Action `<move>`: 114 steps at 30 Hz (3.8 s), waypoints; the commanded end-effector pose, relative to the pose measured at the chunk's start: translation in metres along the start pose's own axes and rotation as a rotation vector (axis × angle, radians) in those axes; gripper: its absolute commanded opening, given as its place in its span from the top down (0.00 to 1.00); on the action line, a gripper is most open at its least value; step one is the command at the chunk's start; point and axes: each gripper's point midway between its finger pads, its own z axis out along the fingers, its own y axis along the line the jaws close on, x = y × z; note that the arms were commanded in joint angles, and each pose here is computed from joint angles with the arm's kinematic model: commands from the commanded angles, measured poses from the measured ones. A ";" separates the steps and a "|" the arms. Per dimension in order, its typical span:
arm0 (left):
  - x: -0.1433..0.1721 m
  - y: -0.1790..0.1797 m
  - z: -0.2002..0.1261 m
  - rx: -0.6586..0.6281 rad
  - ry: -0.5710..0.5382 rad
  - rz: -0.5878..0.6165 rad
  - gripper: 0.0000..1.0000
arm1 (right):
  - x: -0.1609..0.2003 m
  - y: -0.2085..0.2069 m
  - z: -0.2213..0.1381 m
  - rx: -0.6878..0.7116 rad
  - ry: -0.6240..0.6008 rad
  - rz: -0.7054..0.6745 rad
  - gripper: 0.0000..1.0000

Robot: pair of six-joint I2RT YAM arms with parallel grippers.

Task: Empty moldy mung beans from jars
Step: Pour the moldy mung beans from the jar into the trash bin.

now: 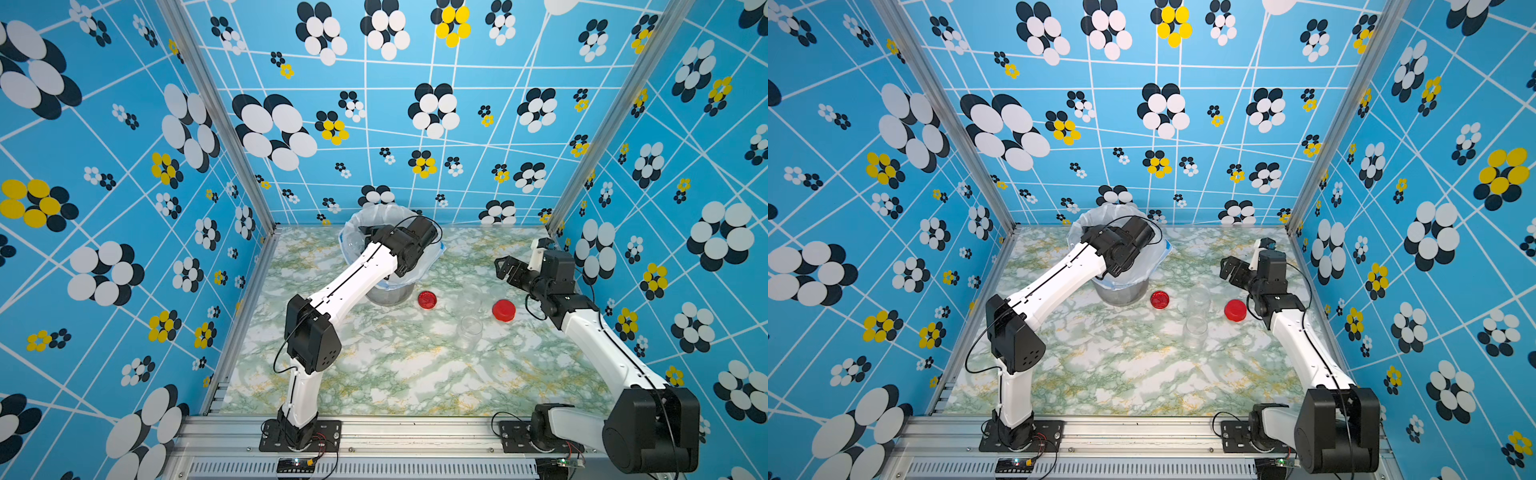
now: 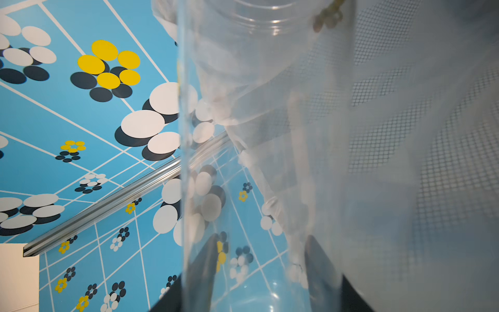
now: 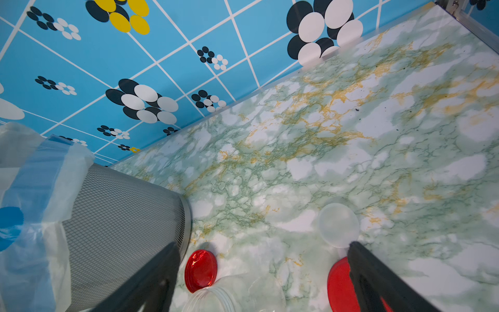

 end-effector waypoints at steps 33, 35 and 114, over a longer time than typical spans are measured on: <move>-0.006 0.043 -0.012 -0.106 -0.021 -0.068 0.62 | 0.004 0.004 0.001 -0.012 0.012 -0.009 0.01; -0.005 0.025 -0.007 -0.072 -0.004 -0.052 0.63 | 0.005 0.003 0.003 -0.012 0.017 -0.005 0.01; 0.040 0.003 -0.009 0.153 0.017 -0.248 0.42 | -0.007 0.033 -0.007 -0.134 -0.006 -0.022 0.01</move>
